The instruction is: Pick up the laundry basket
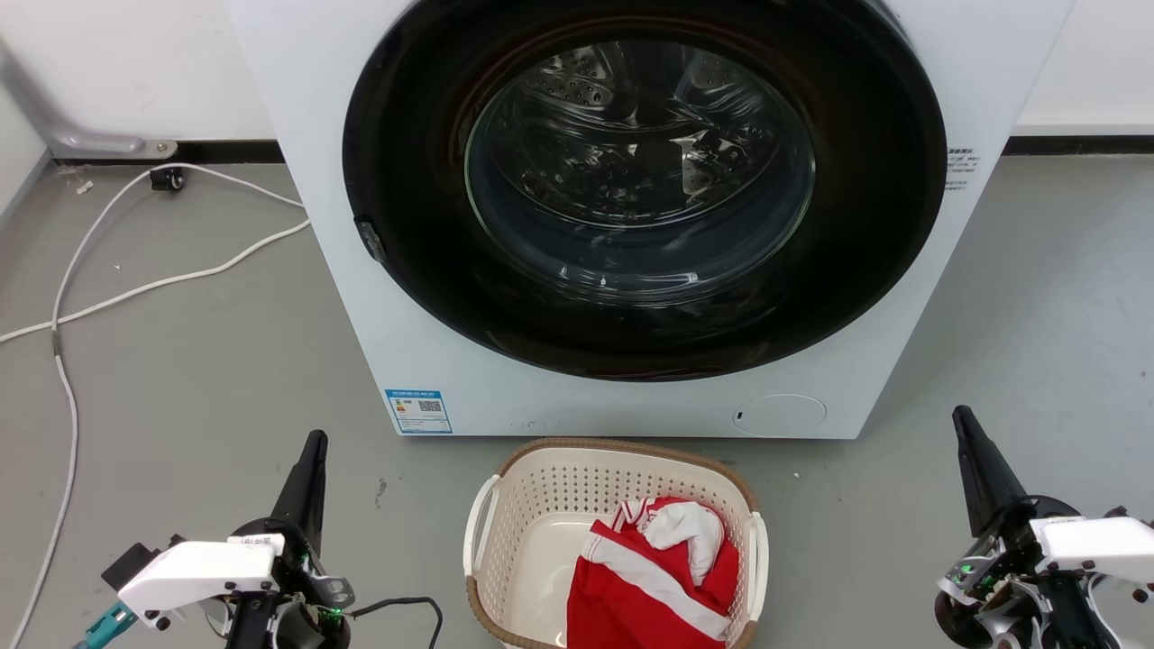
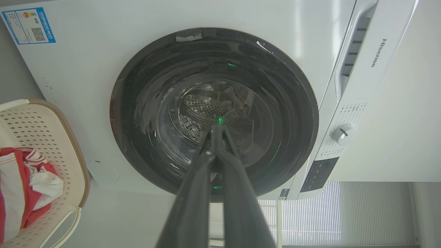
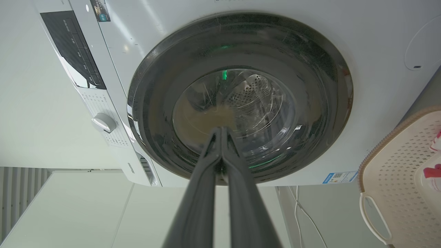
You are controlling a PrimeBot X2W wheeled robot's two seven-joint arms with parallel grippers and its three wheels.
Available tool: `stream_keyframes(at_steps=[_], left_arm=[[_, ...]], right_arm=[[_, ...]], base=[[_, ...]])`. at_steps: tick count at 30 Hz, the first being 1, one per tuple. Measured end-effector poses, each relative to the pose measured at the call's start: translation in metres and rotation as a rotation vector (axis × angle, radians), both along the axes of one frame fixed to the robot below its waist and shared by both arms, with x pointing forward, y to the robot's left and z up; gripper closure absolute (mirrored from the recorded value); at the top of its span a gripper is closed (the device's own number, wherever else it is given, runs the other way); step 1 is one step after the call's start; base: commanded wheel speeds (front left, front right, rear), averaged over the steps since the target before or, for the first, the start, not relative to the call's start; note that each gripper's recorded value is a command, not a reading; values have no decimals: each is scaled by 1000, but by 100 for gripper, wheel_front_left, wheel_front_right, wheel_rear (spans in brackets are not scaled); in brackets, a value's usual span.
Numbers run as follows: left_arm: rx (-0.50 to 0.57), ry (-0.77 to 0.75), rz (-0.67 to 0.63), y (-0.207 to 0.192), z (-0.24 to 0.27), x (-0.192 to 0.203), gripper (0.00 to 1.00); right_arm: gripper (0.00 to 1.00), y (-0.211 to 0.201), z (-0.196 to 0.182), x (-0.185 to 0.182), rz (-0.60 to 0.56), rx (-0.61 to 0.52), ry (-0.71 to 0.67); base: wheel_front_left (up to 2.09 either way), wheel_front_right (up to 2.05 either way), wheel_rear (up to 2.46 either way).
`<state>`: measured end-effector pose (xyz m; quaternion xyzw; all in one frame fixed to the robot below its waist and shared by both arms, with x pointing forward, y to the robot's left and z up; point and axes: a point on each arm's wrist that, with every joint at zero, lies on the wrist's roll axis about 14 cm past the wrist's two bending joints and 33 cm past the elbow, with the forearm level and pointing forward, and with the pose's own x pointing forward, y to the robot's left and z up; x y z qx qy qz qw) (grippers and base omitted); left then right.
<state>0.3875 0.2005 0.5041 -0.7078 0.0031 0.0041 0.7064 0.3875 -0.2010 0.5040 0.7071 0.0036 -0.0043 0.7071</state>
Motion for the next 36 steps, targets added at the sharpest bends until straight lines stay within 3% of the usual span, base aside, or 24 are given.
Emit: stream_keyframes(at_steps=[19, 20, 29, 36], left_arm=[[0, 1, 0, 0, 0, 0, 100], [-2, 11, 0, 0, -4, -1, 0], [16, 52, -10, -10, -18, -8, 0], [131, 26, -22, -17, -9, -7, 0]], right_arm=[[100, 0, 0, 0, 0, 0, 1], [0, 0, -4, -1, 0, 1, 11], [0, -1, -18, -11, -23, -11, 52], [0, -1, -12, -12, -31, -125, 36]], base=[[0, 0, 0], [0, 0, 0], [0, 0, 0], [0, 0, 0]])
